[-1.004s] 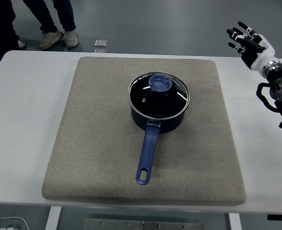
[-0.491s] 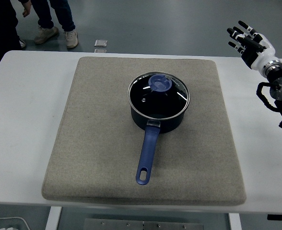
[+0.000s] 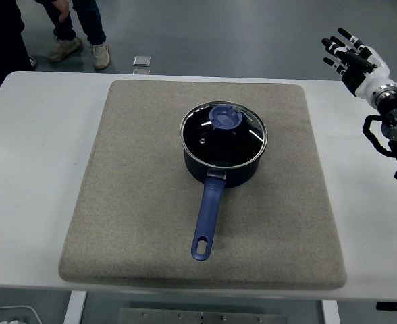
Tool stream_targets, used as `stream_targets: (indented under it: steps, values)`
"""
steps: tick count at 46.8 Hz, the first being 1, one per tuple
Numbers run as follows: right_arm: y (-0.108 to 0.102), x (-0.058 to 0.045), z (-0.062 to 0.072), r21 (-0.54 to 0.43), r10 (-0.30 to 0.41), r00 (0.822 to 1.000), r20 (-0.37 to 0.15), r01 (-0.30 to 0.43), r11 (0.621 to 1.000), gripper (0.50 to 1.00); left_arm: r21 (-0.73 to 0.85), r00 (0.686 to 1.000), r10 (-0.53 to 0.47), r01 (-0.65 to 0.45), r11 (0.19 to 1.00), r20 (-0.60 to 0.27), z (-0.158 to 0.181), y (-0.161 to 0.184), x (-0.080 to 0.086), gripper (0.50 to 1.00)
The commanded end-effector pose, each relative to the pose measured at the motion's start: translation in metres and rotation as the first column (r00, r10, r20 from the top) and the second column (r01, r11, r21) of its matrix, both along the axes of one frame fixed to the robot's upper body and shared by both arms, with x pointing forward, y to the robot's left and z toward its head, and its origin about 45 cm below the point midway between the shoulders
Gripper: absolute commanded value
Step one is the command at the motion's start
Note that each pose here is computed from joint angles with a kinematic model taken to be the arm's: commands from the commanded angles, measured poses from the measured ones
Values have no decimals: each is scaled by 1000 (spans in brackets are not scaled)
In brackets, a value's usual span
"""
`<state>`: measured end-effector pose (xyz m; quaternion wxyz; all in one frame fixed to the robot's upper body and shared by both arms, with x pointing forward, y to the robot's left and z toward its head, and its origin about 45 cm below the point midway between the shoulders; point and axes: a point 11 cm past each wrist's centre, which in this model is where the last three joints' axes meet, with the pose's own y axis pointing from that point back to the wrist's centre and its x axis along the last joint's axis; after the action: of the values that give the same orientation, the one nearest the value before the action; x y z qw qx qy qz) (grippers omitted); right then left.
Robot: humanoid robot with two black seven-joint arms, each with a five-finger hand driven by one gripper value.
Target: Lift the pot lid and place it to the right of the pot.
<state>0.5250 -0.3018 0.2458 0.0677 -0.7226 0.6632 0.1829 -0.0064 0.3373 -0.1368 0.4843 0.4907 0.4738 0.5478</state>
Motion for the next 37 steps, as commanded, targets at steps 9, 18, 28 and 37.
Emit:
stream_targets:
  steps: [9, 18, 28, 37]
  values:
    - [-5, 0, 2, -9, -8, 1000, 3, 8, 1000, 901, -1, 1000, 0, 0, 1000, -1, 0, 0, 0, 1000]
    - [-9, 0, 1, -13, -15, 1000, 0, 15, 1000, 903, 1, 1000, 0, 0, 1000, 1, 0, 0, 0, 1000]
    - [-15, -1, 3, -20, -24, 1000, 2, 24, 1000, 901, 1, 1000, 0, 0, 1000, 1, 0, 0, 0, 1000]
    - [-19, 0, 6, -27, -30, 1000, 6, 30, 999, 901, 1, 1000, 0, 0, 1000, 1, 0, 0, 0, 1000]
